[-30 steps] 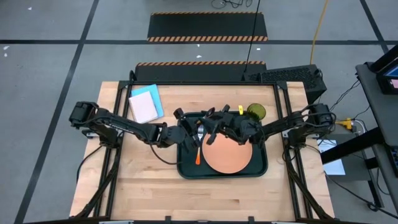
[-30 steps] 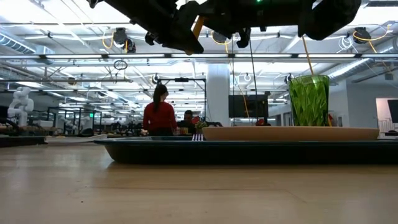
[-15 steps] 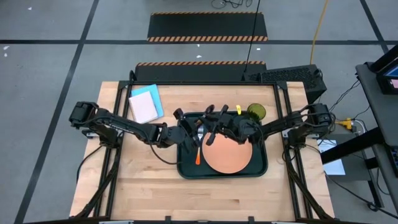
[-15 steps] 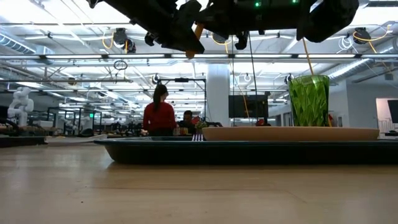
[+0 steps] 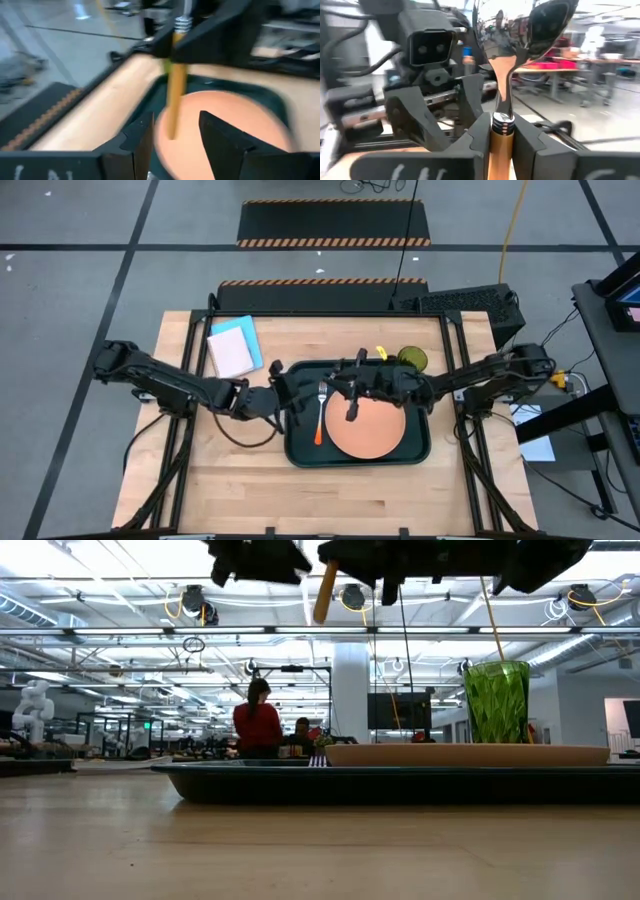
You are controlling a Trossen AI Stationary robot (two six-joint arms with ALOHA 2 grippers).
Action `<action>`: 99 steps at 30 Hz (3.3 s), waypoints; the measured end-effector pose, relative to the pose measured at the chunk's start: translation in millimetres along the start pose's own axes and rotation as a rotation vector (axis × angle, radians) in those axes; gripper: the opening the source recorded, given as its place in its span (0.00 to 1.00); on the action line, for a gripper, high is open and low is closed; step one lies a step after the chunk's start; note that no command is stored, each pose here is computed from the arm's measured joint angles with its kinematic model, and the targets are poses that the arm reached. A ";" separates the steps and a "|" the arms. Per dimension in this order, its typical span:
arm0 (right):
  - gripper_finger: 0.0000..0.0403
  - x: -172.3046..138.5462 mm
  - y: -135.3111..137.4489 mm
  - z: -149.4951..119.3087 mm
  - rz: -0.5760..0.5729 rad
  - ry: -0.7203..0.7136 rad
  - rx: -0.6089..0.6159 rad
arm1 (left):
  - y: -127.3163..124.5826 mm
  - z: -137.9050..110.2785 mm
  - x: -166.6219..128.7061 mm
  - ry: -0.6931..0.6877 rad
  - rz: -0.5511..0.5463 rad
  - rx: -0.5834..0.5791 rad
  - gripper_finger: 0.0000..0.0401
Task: Pick and place plate/cup/fork/spoon on tray
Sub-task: Put the orange spoon on the green tray to the left of the orange fork
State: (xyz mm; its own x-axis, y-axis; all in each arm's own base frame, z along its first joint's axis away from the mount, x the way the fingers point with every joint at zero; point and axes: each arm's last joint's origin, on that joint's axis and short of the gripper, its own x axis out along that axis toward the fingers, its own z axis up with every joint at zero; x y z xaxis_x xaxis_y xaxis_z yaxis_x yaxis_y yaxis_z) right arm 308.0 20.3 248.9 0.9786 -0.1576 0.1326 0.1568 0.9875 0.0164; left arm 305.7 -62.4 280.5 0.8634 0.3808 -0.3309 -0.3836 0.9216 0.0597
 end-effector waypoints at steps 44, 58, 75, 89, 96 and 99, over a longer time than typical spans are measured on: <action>0.09 -7.8 1.4 2.5 0.666 -0.033 -0.051 | -13.8 -6.9 50.3 -0.092 -0.656 -0.001 0.21; 0.14 -7.2 0.5 2.5 0.644 -0.021 -0.027 | -10.0 -4.5 45.9 -0.061 -0.642 -0.031 0.18; 0.47 -68.4 1.0 35.3 0.140 0.364 -0.089 | -13.5 -2.1 8.6 0.060 -0.420 -0.132 0.18; 0.47 -103.4 2.6 36.4 -0.019 0.531 -0.216 | -47.5 -35.2 -20.5 0.200 -0.127 -0.478 0.18; 0.47 -108.4 4.5 31.7 0.000 0.590 -0.243 | -74.4 -63.3 -22.1 0.250 -0.071 -0.626 0.18; 0.47 -111.0 8.8 29.1 0.021 0.591 -0.238 | -81.7 -76.3 -16.7 0.274 -0.040 -0.675 0.18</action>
State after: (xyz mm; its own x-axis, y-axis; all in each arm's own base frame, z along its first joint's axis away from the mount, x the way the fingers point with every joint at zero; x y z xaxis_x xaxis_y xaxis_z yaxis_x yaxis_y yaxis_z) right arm 196.8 46.6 263.2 0.8797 -0.1817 -0.4394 0.0961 0.9730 -0.2098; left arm 297.6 -149.8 209.3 0.8020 0.2341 -0.5496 -0.5483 0.6535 -0.5218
